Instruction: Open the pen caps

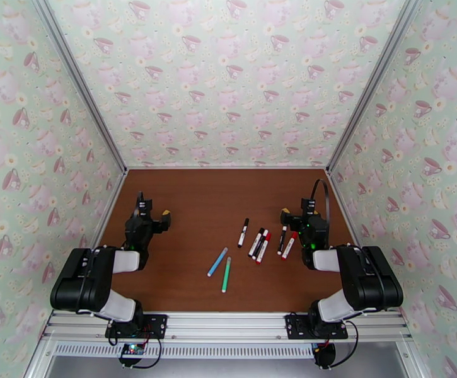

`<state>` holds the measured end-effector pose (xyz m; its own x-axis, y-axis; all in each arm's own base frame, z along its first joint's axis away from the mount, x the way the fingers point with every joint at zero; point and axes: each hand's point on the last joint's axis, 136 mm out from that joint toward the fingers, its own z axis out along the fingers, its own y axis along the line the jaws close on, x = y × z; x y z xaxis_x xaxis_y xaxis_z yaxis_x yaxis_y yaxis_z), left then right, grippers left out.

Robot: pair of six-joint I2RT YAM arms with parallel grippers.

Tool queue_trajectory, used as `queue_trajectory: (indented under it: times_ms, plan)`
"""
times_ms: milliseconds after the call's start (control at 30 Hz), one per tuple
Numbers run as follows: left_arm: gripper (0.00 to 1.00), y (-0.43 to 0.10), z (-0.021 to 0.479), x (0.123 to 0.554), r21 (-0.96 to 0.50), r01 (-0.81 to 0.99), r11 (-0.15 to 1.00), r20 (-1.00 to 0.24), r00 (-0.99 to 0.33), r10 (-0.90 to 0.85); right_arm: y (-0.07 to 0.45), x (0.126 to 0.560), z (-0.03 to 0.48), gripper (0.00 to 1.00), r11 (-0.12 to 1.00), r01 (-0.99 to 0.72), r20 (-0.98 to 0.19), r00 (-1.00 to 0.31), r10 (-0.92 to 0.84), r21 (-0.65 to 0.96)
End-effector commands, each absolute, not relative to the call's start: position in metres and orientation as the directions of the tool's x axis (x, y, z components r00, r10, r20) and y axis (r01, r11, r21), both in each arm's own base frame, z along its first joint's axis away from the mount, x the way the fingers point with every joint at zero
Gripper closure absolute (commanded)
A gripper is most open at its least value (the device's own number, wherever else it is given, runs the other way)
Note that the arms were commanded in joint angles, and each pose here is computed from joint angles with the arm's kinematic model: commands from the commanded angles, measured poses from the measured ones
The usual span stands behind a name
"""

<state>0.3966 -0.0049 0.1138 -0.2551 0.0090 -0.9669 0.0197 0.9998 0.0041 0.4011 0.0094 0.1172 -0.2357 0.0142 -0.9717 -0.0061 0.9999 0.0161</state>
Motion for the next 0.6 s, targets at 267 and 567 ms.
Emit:
queue_trajectory:
  times_ms: [267,567]
  plan:
    - [0.0,-0.003,0.145,0.383,-0.022,-0.039,0.999,-0.959,-0.281,-0.032,0.004,0.388,0.148,0.0,0.999,0.026,-0.977,-0.212,0.034,0.029]
    - [0.0,-0.034,0.184,0.366,-0.121,-0.03,0.992,-0.904,-0.409,-0.122,0.023,0.379,0.195,0.0,0.983,-0.043,-0.949,-0.27,0.161,0.179]
